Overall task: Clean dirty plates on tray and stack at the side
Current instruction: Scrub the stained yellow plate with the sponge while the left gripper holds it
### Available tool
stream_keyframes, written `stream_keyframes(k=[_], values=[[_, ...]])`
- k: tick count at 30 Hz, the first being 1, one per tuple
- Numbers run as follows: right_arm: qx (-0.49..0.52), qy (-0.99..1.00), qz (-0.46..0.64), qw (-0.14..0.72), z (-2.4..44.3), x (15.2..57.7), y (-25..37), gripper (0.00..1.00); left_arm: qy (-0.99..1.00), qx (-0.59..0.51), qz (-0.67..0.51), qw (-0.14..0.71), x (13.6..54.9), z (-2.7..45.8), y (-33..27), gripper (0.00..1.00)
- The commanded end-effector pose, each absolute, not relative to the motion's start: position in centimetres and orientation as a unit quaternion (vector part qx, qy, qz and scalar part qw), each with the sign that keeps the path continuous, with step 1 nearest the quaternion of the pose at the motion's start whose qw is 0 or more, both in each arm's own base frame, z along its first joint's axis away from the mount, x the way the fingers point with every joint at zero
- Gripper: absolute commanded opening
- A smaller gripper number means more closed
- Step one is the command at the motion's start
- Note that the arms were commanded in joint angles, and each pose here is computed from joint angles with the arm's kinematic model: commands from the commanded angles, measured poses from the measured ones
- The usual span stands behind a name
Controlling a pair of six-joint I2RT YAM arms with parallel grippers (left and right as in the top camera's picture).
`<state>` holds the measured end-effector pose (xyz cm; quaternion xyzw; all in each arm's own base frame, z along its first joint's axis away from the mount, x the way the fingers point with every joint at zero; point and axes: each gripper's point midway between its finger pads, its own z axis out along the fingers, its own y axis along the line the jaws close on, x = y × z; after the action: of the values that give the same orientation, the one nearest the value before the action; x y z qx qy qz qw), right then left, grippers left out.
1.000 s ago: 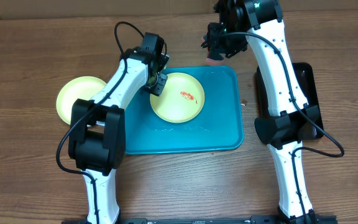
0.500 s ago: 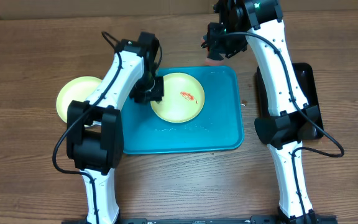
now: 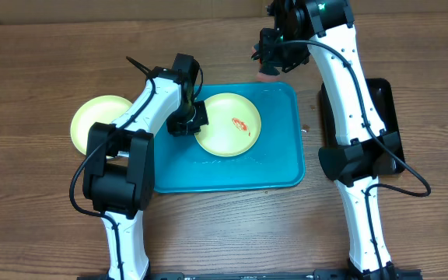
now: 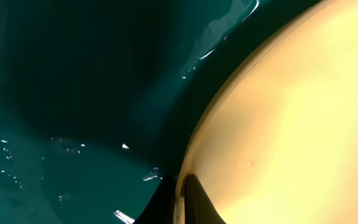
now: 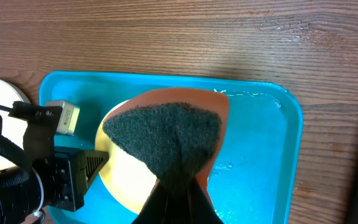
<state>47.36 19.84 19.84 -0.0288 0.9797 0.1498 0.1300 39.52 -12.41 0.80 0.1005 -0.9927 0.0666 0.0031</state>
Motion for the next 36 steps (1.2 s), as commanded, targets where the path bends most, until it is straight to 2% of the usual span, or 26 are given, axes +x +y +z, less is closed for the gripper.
stream_keyframes(k=[1,6,9,12,18,25,36], values=[[-0.031,0.976,0.164,0.141,21.3,47.1,20.0,0.04,-0.997,0.06,0.047,-0.005,39.7,-0.2,-11.7,0.04],[-0.038,0.975,0.168,0.139,21.3,46.8,20.7,0.04,-0.995,-0.071,0.05,-0.04,41.1,-0.1,-11.9,0.04],[-0.045,0.975,0.169,0.138,21.3,46.5,21.4,0.04,-0.992,-0.106,0.05,-0.054,41.7,0.0,-12.0,0.04],[-0.052,0.976,0.168,0.132,21.0,46.1,22.1,0.04,-0.993,-0.093,0.048,-0.058,42.0,0.0,-11.7,0.04],[-0.058,0.986,0.135,0.078,17.2,44.9,22.6,0.04,-0.996,0.041,0.063,-0.043,41.9,0.0,-10.6,0.04],[-0.057,0.991,0.123,0.009,11.6,43.5,23.2,0.04,-0.993,0.055,0.108,-0.01,40.8,0.2,-10.8,0.04],[-0.082,0.99,0.116,-0.009,6.9,42.6,25.3,0.04,-0.988,0.05,0.146,0.006,40.3,0.5,-12.1,0.04]])
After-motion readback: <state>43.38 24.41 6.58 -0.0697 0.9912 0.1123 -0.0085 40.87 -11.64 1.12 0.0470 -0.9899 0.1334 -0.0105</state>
